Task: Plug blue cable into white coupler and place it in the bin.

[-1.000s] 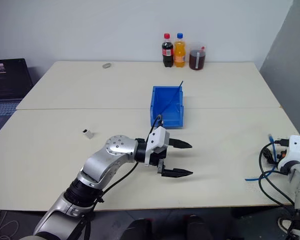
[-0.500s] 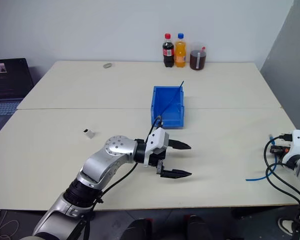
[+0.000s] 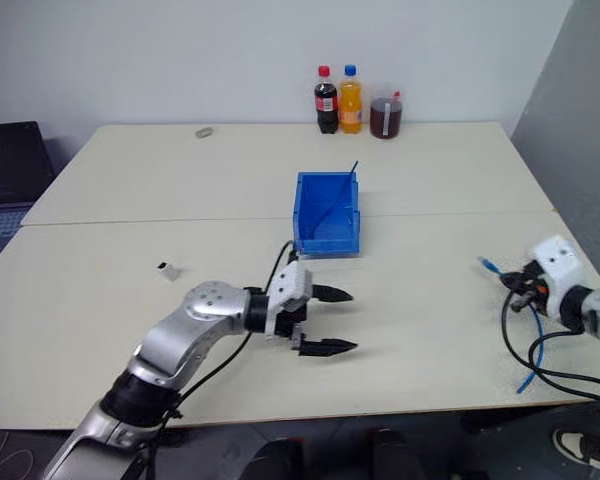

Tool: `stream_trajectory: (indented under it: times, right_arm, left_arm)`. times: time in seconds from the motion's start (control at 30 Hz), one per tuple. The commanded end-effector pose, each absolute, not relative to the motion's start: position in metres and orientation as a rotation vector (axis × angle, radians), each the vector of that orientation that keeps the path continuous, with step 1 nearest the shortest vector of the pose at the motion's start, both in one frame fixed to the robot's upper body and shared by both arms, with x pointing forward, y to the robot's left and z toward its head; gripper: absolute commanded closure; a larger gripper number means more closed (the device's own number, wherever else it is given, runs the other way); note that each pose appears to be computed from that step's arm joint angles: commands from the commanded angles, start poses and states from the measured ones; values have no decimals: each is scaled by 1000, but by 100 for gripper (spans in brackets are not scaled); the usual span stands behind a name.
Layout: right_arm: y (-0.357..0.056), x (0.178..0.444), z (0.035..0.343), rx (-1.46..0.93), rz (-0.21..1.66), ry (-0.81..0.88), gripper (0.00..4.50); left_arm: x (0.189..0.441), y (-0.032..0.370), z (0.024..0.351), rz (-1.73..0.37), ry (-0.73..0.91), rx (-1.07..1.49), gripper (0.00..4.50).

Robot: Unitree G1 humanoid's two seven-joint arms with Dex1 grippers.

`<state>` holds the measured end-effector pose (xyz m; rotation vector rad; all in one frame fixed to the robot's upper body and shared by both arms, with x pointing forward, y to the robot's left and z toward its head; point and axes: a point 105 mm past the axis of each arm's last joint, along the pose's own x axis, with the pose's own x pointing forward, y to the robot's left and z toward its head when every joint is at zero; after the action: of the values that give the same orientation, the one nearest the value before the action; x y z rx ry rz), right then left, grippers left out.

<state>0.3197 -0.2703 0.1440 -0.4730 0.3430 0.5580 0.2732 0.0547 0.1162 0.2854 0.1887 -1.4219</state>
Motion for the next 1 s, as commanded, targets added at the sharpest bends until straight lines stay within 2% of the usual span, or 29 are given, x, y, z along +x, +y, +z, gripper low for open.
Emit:
stream_trajectory:
  times: [0.03, 0.17, 0.33, 0.47, 0.63, 0.77, 1.0]
  right_arm:
    - [-199, 315, 162, -529, 832, 236, 448]
    - [-125, 302, 149, -583, 1115, 195, 448]
    - [-58, 303, 131, -592, 1282, 151, 448]
    - [-30, 312, 119, -618, 1327, 153, 448]
    - [-15, 316, 102, -686, 1381, 177, 448]
    - [-8, 316, 101, -705, 1402, 161, 375]
    - [-17, 307, 103, -715, 1445, 184, 186]
  left_arm:
    - [259, 74, 115, -1367, 191, 292, 0]
    - [260, 102, 107, -1183, 221, 271, 0]
    - [258, 152, 96, -1016, 300, 252, 0]
    - [253, 182, 88, -967, 359, 287, 0]
    - [254, 197, 90, -958, 378, 304, 0]
    - [259, 199, 95, -955, 359, 305, 0]
    - [272, 195, 94, -997, 352, 316, 0]
